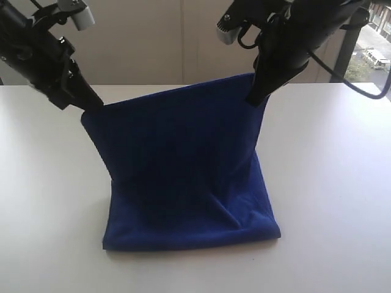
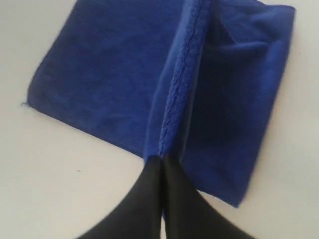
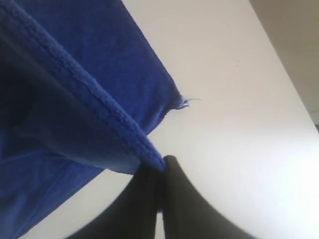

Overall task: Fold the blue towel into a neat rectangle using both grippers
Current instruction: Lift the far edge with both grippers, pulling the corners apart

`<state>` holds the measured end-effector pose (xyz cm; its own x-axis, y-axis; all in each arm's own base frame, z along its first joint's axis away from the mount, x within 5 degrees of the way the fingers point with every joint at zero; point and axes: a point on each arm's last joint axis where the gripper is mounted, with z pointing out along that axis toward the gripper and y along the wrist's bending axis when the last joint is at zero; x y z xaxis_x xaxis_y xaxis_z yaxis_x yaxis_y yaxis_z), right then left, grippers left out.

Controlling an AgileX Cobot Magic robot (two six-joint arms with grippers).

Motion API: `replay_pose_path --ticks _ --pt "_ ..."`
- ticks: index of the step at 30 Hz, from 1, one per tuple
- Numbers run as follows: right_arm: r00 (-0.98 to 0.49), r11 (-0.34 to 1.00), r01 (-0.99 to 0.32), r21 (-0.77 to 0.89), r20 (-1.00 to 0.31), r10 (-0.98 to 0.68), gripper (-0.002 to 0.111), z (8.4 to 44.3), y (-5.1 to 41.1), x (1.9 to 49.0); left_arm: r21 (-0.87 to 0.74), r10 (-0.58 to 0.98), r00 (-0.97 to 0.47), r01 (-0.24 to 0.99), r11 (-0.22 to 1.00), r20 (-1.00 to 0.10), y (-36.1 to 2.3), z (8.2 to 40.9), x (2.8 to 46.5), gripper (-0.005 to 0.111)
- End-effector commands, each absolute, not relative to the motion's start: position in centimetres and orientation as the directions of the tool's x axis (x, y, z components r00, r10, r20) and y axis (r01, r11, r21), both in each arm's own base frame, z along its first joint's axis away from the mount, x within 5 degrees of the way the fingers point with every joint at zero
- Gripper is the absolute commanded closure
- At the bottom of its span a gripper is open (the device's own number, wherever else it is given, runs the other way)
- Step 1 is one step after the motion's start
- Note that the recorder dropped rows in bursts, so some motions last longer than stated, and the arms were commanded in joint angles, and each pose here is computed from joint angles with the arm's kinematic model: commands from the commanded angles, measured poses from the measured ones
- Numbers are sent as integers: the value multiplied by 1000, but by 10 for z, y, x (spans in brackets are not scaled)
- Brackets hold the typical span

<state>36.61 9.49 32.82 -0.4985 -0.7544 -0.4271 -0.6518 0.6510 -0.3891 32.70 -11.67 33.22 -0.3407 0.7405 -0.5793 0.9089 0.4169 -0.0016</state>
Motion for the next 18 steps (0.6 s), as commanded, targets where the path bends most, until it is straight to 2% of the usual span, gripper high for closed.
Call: replay_pose_path --ticks 1,5,10,14,18 --pt "-506 634 -617 -466 -383 -773 108 308 91 385 84 725 -315 886 456 -613 -117 327 341 107" --pt "-508 625 -570 -533 -369 -778 108 290 89 403 164 720 -278 863 479 -636 -117 321 355 107" --pt "-487 596 -558 -578 -353 -798 108 275 90 416 163 719 -294 855 493 -629 -119 305 367 107" --pt "-467 585 -544 -601 -363 -806 108 274 90 420 149 722 -307 857 493 -621 -120 297 371 107" --pt "-500 592 -537 -601 -339 -797 108 286 86 415 136 728 -300 870 474 -617 -119 305 364 107"
